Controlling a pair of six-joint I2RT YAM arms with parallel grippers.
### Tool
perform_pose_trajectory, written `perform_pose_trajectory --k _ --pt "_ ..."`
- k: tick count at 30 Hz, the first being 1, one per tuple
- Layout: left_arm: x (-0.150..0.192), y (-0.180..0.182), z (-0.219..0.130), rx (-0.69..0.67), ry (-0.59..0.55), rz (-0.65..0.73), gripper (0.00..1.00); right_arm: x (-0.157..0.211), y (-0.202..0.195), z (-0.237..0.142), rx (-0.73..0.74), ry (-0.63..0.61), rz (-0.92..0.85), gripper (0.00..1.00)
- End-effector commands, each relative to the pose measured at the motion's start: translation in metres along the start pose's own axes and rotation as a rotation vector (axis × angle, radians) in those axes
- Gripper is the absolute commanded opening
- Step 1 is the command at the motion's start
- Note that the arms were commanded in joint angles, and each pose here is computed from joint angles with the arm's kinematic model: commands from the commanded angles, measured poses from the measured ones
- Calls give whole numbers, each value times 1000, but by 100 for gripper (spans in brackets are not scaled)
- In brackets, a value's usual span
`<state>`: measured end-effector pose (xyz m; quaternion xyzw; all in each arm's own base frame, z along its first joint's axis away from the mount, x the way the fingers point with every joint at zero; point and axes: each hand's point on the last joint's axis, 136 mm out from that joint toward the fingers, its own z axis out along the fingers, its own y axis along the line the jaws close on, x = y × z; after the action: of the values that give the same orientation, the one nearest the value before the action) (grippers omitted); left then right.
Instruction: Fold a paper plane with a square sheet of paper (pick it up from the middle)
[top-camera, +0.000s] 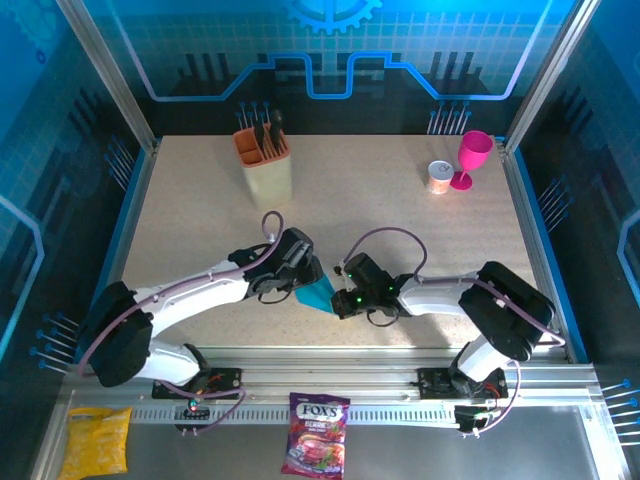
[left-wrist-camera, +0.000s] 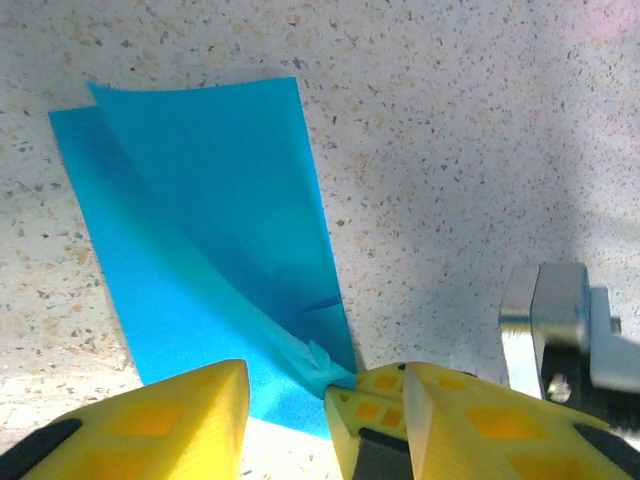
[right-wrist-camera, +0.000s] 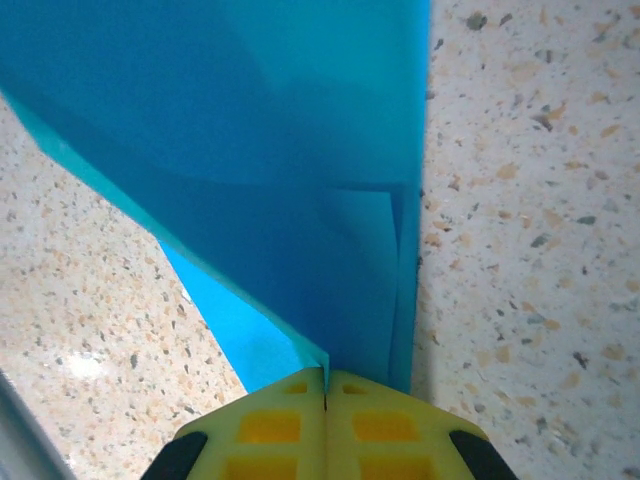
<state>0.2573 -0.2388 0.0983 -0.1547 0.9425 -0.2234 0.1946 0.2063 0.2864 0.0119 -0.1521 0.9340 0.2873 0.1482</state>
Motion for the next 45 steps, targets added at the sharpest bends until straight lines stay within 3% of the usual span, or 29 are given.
perform_pose_trajectory --k 1,14,25,34,45 --pt "-1 9 -2 4 -29 52 41 42 -22 9 9 193 119 0" --pt "19 -13 10 228 -1 231 1 53 -31 16 -13 300 211 0" --pt "39 -24 18 343 40 319 0 55 -41 12 45 305 228 0" --pt "49 -31 38 352 72 326 0 63 -58 1 96 296 250 0" --pt "55 -45 37 403 73 359 0 67 -68 -7 104 285 266 0"
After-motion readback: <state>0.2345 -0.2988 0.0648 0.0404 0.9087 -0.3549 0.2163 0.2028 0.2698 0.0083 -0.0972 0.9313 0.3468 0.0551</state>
